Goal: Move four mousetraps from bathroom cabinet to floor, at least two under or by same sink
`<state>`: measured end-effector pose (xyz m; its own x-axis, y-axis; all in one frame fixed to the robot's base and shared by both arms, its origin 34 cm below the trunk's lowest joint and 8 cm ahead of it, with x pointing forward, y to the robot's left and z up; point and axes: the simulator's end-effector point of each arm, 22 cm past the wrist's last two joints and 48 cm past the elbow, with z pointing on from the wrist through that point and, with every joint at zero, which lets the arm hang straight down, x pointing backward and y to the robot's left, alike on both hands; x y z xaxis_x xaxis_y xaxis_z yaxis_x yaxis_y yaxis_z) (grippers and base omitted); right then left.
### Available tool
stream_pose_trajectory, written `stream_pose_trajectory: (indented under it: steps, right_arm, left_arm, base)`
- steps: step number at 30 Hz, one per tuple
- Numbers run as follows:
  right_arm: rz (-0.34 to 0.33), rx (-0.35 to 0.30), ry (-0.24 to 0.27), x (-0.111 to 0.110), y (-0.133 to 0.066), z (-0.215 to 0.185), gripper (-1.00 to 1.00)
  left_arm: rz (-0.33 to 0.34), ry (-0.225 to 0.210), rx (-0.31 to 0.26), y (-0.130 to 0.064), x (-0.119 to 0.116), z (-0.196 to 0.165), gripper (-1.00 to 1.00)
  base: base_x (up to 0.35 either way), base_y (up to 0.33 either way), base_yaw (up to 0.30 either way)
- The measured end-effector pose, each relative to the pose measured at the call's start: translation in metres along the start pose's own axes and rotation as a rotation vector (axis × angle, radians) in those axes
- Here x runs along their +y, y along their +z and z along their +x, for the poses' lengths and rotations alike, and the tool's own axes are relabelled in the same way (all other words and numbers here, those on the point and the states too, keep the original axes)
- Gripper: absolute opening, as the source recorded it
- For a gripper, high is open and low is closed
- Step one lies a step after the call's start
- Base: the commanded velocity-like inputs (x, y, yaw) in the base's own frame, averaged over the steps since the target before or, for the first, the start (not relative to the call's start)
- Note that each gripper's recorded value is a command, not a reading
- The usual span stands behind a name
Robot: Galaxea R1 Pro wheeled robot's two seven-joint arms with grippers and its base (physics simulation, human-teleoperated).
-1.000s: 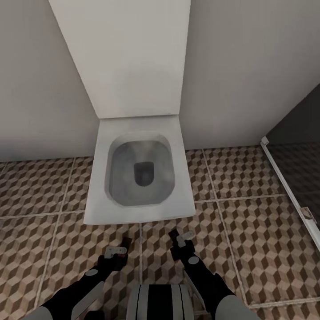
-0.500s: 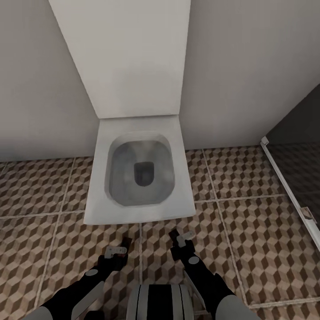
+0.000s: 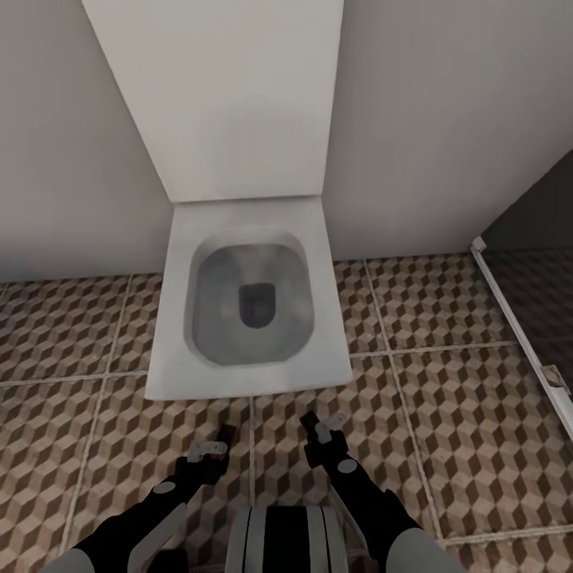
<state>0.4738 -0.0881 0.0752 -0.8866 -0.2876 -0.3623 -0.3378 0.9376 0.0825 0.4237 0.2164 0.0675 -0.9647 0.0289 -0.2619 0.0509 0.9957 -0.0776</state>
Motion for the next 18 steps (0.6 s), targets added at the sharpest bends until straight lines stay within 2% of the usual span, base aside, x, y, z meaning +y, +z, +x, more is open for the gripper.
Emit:
stream_pose_trajectory:
  steps: [13,14,18]
  right_arm:
    - [0.0,0.004,0.0,-0.0002,0.001,0.0023,-1.0]
    - [-0.001,0.004,0.0,0.0001,0.001,0.0023,1.0]
    - [0.0,0.004,0.0,-0.0003,0.001,0.0023,1.0]
  left_arm:
    - [-0.002,-0.002,0.003,0.001,0.0008,0.0017,-1.0]
    - [-0.002,-0.002,0.003,0.001,0.0008,0.0018,-1.0]
    - [-0.002,-0.001,0.004,0.001,0.0008,0.0021,-1.0]
  base:
    - [0.0,0.0,0.0]
    - [0.0,0.0,0.0]
    - [0.0,0.0,0.0]
